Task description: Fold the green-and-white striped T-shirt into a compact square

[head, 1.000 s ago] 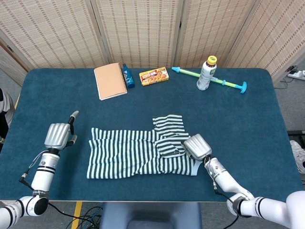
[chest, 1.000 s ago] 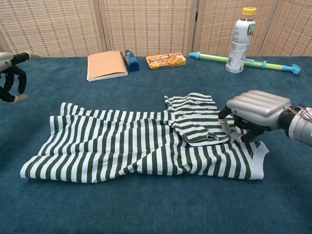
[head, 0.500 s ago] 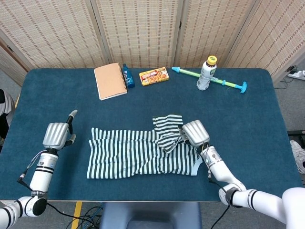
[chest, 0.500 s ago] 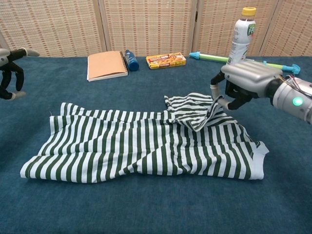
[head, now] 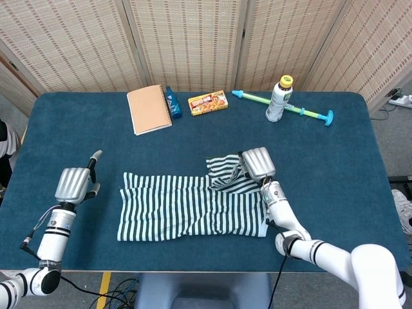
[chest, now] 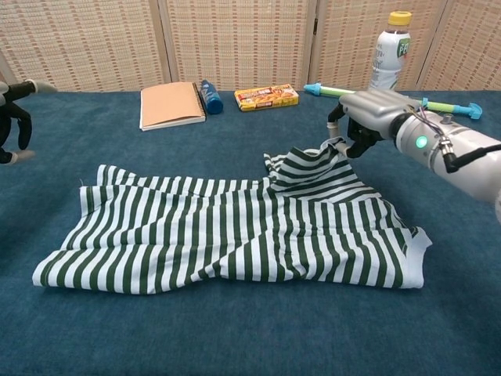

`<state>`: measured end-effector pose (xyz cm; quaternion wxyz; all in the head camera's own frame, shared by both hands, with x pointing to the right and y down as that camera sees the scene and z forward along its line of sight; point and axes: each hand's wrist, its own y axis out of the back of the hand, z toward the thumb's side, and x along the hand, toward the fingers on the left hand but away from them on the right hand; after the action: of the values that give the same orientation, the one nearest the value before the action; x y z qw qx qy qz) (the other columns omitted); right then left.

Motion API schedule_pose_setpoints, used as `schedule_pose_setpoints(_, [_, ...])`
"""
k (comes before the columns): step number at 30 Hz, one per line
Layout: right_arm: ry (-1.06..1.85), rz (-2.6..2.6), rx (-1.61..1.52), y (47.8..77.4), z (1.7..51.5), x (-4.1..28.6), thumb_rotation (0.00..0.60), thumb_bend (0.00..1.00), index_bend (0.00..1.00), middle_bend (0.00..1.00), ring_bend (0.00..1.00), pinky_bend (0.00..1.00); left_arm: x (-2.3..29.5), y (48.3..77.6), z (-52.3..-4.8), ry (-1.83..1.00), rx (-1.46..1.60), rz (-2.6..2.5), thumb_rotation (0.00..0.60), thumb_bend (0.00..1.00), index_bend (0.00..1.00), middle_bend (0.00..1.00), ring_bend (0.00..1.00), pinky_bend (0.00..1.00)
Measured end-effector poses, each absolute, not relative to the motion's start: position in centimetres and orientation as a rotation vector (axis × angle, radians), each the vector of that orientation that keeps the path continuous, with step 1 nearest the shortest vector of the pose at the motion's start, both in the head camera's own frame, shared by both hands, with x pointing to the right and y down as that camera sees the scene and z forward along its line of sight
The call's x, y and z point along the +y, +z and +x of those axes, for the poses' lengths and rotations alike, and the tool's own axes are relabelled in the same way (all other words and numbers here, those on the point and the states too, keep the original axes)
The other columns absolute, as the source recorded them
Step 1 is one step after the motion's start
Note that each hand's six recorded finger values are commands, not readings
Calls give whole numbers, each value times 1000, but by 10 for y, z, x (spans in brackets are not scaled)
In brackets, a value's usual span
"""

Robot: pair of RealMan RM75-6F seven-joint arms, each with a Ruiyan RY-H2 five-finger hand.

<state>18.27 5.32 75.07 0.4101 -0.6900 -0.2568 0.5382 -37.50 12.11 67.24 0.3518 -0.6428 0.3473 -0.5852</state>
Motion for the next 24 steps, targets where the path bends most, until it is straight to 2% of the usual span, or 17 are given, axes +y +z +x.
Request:
schedule_pose_setpoints(4, [1391, -1727, -657, 758, 180, 44, 600, 502, 378, 980, 1000, 1000, 122, 674, -378, -1526, 898, -1662, 600, 364, 0, 608, 663, 936])
schedule_pose_setpoints(8, [1426, -1715, -669, 764, 178, 37, 600, 500, 331, 979, 1000, 1000, 123, 676, -380, -1534, 898, -1663, 600, 364, 0, 608, 663, 936])
schedule_pose_setpoints(24, [1529, -1704, -614, 781, 171, 26, 600, 494, 318, 977, 1000, 1000, 126, 678, -380, -1538, 896, -1671, 600, 364, 0, 608, 663, 936])
